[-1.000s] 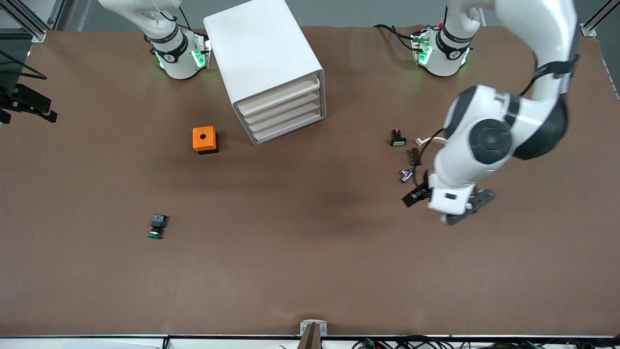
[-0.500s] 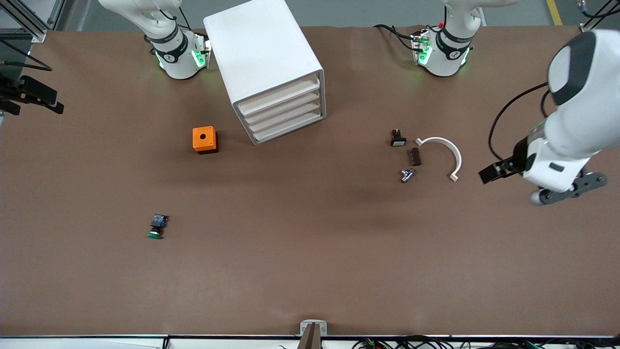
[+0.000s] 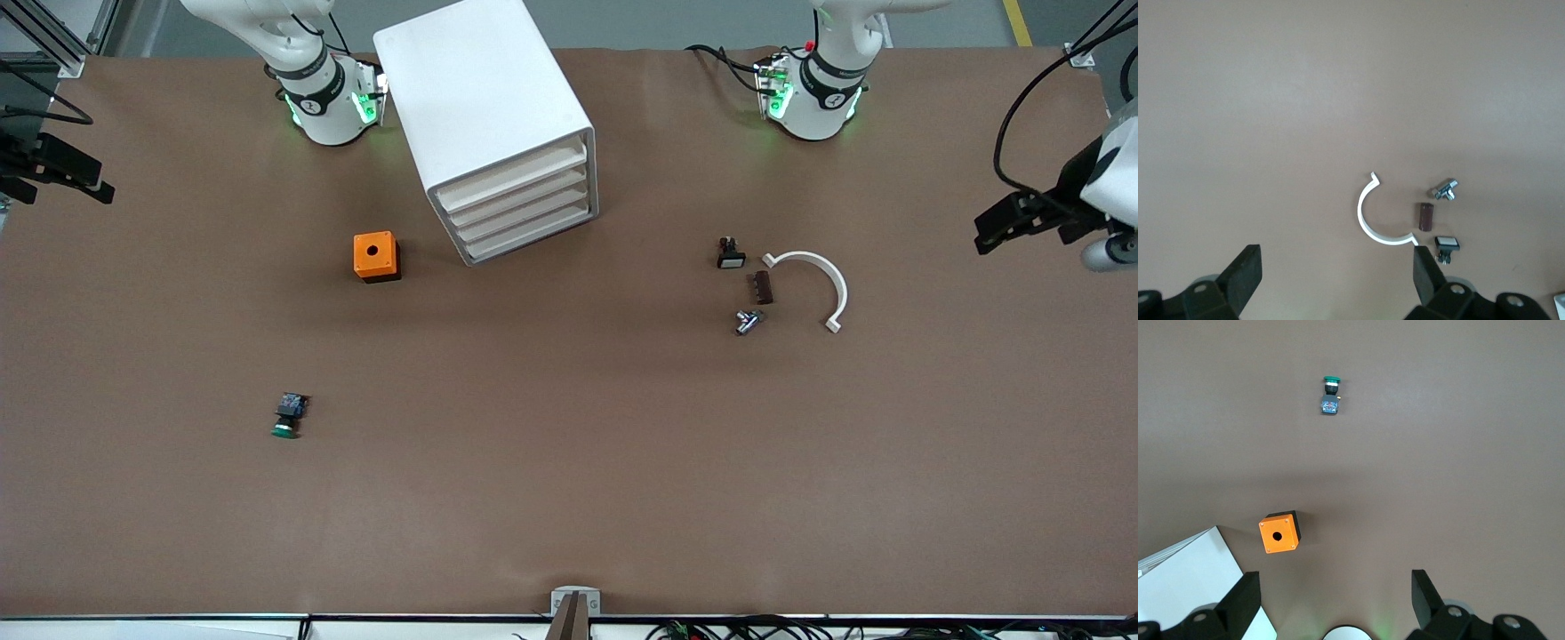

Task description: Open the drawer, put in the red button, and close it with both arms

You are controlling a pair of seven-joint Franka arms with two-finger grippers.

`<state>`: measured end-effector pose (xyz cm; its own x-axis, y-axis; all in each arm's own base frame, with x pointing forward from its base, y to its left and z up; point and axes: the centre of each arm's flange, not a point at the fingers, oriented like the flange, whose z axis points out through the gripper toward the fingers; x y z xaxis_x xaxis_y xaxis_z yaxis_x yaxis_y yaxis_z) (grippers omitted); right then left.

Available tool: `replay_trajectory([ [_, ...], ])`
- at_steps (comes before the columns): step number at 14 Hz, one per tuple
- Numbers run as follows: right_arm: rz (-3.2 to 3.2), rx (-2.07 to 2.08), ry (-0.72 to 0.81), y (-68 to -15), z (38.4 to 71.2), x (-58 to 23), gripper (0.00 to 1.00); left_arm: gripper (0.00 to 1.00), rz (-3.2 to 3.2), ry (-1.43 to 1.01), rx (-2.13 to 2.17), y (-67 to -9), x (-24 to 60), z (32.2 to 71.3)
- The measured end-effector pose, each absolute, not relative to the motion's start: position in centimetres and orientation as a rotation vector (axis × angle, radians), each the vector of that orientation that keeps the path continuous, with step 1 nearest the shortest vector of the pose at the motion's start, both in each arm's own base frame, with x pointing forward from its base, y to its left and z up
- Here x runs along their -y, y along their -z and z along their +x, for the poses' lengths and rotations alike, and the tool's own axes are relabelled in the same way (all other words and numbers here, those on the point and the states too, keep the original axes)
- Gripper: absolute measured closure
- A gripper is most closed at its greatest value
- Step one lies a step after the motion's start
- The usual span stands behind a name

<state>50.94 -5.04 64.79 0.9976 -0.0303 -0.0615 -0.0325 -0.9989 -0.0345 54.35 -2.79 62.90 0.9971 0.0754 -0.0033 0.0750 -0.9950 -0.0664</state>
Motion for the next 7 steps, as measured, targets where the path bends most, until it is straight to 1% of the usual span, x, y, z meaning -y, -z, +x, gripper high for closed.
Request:
replay_trajectory([
  [3,-3.104,-0.069,-0.094,-64.7,50.9,5.0,0.0,0.0,-3.088,-0.046,0.117,-63.6,3.0,52.5],
  [7,-3.104,-0.094,-0.093,-64.8,50.9,5.0,0.0,0.0,-3.11,-0.088,0.12,-64.2,3.2,51.0],
])
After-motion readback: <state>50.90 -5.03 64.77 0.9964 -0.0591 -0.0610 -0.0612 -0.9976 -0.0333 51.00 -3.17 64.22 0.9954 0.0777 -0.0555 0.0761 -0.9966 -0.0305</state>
